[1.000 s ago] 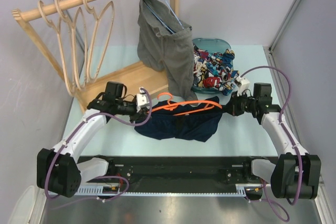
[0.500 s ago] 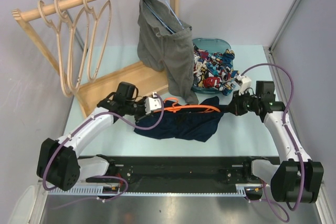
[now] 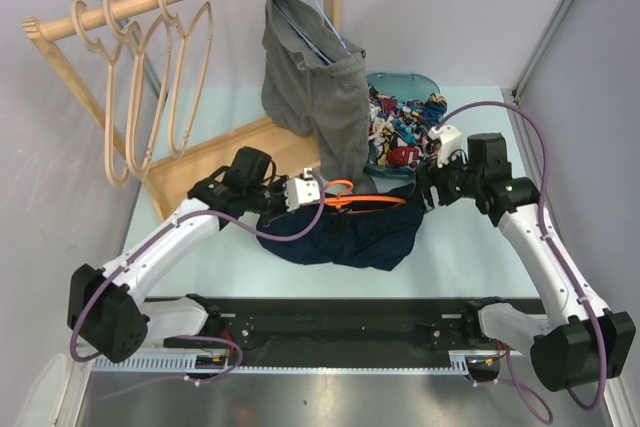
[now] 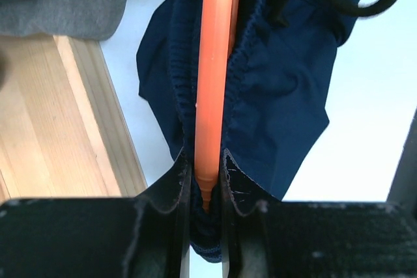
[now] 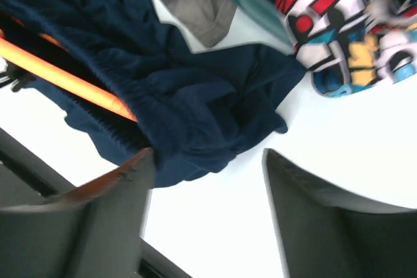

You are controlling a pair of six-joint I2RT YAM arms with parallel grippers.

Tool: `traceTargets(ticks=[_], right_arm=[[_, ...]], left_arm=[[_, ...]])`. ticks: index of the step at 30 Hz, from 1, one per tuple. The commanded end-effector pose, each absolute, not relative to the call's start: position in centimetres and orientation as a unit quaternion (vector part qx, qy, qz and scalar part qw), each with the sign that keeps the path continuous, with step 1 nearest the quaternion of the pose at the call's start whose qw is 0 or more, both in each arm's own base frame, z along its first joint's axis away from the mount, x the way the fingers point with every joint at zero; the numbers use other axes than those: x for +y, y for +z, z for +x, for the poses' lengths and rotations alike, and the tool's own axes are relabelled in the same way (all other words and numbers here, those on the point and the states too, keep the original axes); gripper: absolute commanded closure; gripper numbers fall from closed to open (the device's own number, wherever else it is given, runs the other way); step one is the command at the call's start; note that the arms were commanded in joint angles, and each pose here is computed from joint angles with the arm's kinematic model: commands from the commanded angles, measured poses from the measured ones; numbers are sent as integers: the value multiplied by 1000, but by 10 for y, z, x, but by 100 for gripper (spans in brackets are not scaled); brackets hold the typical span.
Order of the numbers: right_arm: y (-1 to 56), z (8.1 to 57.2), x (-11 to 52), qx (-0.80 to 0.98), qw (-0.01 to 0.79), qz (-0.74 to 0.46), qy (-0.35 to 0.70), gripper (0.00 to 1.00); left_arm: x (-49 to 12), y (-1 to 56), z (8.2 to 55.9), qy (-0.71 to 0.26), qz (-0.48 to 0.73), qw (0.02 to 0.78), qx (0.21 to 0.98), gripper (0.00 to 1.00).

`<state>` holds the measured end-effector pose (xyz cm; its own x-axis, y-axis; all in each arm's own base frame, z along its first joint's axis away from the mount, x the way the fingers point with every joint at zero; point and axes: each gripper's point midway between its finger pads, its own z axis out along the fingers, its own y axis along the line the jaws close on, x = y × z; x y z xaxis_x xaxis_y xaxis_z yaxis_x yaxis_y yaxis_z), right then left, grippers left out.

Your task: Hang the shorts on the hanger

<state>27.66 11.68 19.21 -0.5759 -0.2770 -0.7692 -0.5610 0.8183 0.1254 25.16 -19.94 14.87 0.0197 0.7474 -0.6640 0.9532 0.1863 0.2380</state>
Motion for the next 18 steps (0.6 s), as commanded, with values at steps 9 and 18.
traceTargets(ticks=[9, 18], right_arm=[[305, 251, 177, 681, 516, -458, 245, 14], [293, 210, 226, 602, 474, -584, 269, 28]], left_arm=[[-205, 210, 231, -202, 638, 385, 636, 100], [-210, 240, 212, -236, 658, 400, 593, 100]])
